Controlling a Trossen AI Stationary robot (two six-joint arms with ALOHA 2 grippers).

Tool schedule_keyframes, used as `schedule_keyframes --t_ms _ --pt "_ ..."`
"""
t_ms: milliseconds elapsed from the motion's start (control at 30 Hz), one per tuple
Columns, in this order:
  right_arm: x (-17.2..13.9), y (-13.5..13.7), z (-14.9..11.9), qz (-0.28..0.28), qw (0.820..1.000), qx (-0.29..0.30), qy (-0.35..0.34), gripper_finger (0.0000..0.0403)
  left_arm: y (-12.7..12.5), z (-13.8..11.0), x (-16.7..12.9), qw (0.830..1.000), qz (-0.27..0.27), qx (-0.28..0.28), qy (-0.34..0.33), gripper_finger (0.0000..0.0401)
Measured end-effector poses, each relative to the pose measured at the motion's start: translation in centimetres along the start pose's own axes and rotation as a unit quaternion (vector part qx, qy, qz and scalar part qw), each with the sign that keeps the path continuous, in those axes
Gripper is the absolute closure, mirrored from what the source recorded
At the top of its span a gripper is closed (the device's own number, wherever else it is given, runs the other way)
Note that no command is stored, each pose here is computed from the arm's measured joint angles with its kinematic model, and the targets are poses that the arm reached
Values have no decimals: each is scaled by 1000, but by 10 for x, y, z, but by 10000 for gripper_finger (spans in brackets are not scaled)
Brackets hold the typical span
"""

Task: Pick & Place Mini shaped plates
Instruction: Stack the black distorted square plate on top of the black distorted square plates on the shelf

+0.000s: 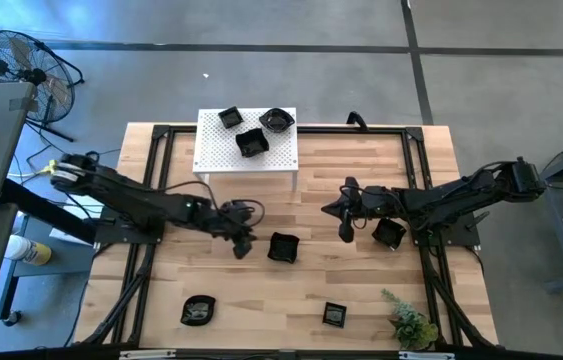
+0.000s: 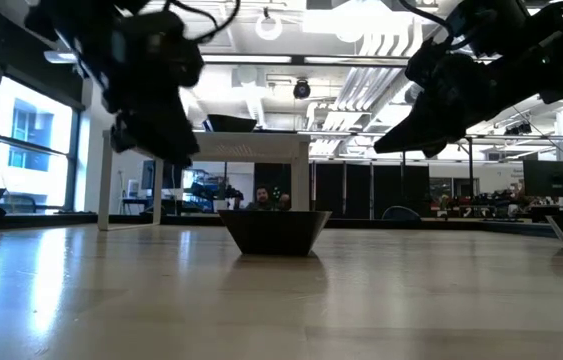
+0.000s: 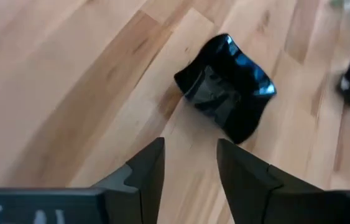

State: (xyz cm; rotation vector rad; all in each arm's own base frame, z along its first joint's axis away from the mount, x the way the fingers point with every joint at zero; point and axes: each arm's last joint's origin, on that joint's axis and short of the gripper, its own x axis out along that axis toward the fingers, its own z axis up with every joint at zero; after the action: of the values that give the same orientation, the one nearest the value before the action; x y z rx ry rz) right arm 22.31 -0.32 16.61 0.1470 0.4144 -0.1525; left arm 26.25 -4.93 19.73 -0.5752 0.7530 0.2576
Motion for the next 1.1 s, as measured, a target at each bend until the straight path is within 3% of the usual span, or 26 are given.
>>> schedule_keyframes --t_ms 167,500,800,1100 --pt "0 0 0 7 1000 -1 1 400 -5 1 20 999 -6 -50 -15 254" --pt "0 1 0 8 1000 -2 2 399 -14 6 51 995 66 -70 15 254" --pt "0 1 0 9 1000 0 1 397 -17 4 64 992 64 -108 25 254" --pt "0 1 0 9 1000 0 0 399 -18 4 67 992 57 -110 20 266"
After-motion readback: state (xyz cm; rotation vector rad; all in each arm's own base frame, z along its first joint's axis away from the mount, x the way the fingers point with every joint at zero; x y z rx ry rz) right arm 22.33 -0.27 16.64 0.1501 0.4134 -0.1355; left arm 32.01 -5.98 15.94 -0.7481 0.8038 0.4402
